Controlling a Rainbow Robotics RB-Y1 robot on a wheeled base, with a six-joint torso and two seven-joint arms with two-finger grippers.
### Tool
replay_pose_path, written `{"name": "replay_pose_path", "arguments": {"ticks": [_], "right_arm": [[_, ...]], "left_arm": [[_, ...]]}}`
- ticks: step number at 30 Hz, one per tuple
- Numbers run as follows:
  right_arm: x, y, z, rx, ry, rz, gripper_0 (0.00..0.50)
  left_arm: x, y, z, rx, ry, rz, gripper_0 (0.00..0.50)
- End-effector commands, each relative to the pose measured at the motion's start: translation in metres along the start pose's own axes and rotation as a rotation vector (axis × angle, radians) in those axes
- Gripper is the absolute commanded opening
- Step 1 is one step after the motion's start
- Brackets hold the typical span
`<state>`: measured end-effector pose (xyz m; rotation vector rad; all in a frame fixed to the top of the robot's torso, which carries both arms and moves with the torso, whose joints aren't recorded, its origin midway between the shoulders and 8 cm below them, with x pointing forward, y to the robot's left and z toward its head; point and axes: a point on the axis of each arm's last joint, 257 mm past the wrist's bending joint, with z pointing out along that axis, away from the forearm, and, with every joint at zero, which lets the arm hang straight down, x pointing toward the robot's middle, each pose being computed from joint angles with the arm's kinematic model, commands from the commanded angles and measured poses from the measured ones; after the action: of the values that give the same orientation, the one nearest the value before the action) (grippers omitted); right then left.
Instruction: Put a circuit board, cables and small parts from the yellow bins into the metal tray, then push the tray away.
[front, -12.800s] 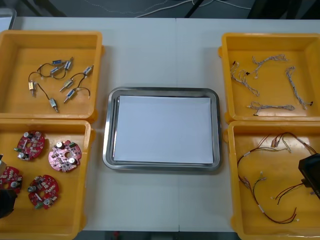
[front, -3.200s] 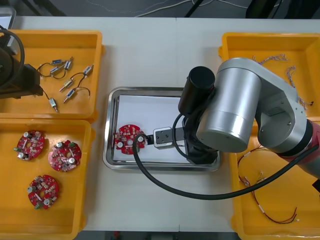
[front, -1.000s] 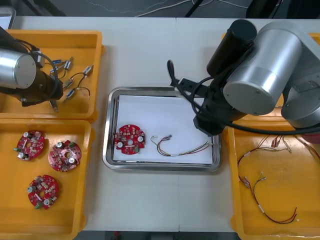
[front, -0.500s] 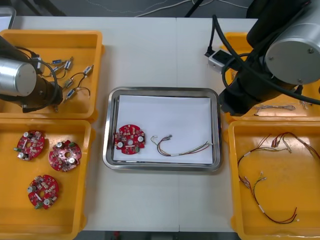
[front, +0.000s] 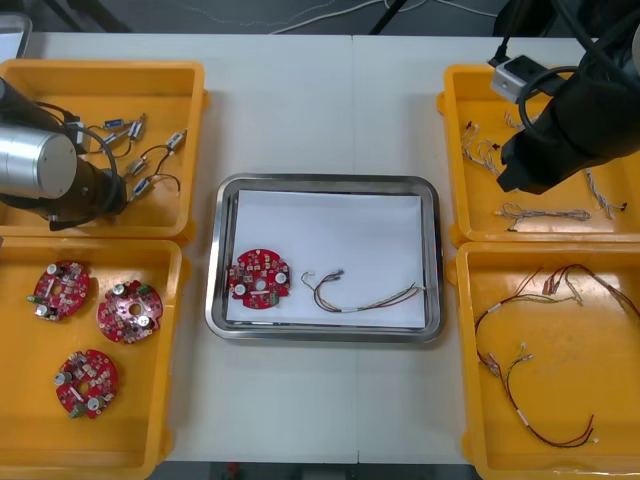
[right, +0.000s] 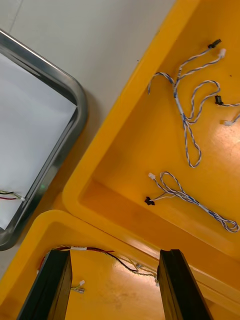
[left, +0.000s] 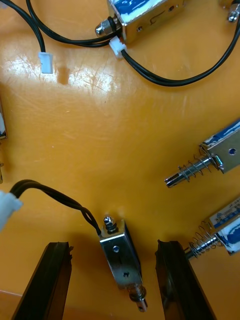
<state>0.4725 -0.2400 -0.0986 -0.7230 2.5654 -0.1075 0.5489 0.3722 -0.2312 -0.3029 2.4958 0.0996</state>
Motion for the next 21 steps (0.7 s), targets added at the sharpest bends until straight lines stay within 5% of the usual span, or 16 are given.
{"name": "replay_pose_path", "arguments": {"ticks": [1, 6, 13, 21], "right_arm": [[0.006, -0.042, -0.015, 0.057, -0.008, 0.096, 0.5], [0.016, -0.063, -0.012, 0.06, 0.021, 0.149, 0.5], [0.028, -0.086, -0.006, 0.073, 0.058, 0.156, 0.5], [0.037, -0.113, 0.003, 0.074, 0.075, 0.085, 0.5]], "left_arm": [[0.009, -0.008, 0.007, 0.01, 0.006, 0.085, 0.5], [0.011, -0.009, 0.008, 0.012, 0.01, 0.087, 0.414], [0.012, -0.011, 0.009, 0.013, 0.012, 0.09, 0.014], [0.01, -0.015, 0.006, 0.024, 0.018, 0.088, 0.0]]}}
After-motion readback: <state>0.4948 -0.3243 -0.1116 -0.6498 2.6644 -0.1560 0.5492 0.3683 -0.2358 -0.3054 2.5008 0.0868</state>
